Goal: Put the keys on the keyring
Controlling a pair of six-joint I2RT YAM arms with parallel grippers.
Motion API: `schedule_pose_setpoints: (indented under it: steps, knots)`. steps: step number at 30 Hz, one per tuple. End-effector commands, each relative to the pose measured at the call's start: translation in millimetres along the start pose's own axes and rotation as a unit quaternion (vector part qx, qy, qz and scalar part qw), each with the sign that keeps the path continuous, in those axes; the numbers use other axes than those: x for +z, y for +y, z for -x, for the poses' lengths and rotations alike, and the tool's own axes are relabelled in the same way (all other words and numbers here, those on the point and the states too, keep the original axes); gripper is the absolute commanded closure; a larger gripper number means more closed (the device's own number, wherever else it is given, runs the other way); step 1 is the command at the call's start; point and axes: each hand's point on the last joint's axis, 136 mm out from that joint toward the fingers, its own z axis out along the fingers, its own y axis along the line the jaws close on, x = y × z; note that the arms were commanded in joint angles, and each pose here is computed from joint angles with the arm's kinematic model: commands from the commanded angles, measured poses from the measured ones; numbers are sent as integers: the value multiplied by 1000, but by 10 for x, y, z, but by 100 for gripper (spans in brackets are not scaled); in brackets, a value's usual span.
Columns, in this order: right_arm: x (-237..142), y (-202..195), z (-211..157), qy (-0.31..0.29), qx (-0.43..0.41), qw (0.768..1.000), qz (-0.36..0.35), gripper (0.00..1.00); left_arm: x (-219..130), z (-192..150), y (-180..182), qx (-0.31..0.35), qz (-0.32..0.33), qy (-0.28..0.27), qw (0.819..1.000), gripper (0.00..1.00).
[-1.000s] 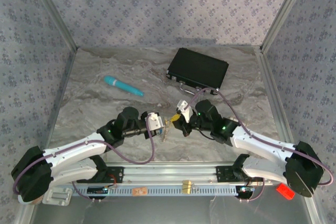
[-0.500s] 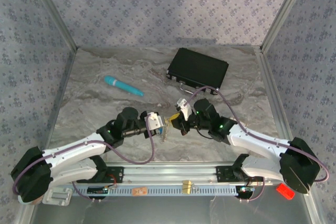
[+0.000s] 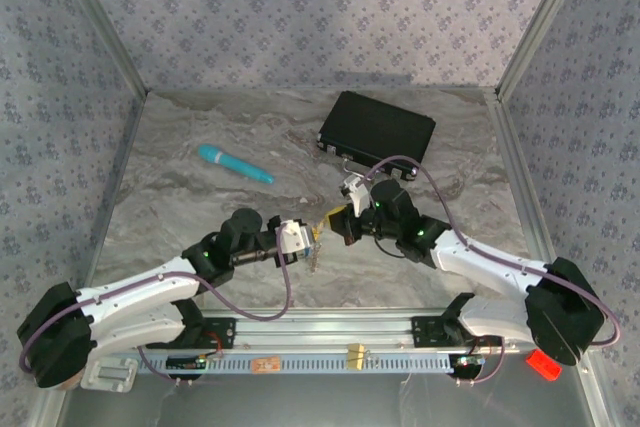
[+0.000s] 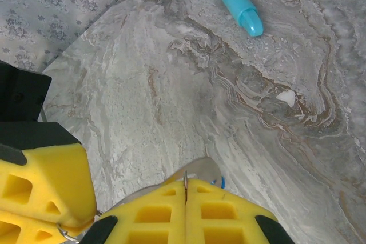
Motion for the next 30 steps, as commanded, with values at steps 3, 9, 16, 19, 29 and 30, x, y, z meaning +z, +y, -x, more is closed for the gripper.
schedule_pose_setpoints:
  steps: [3, 9, 16, 19, 29, 30]
  knots:
    - [-103, 33, 47, -5, -87, 996, -17, 100, 35, 80, 49, -62, 7, -6, 998, 100]
    - [-223, 57, -67, 2, -314, 948, -55, 100, 96, 73, 84, -171, 2, 26, 985, 100]
    - [-272, 147, -79, 8, -470, 881, -63, 100, 148, 88, 81, -259, -9, 41, 965, 100]
    - [-296, 110, -72, 18, -497, 864, -75, 100, 155, 100, 92, -278, -11, 37, 960, 100]
    - [-289, 103, -146, 38, -503, 860, -74, 100, 106, 162, 170, -316, -10, 11, 949, 100]
    - [-281, 118, -144, 37, -503, 861, -71, 100, 105, 169, 170, -316, -12, 9, 949, 100]
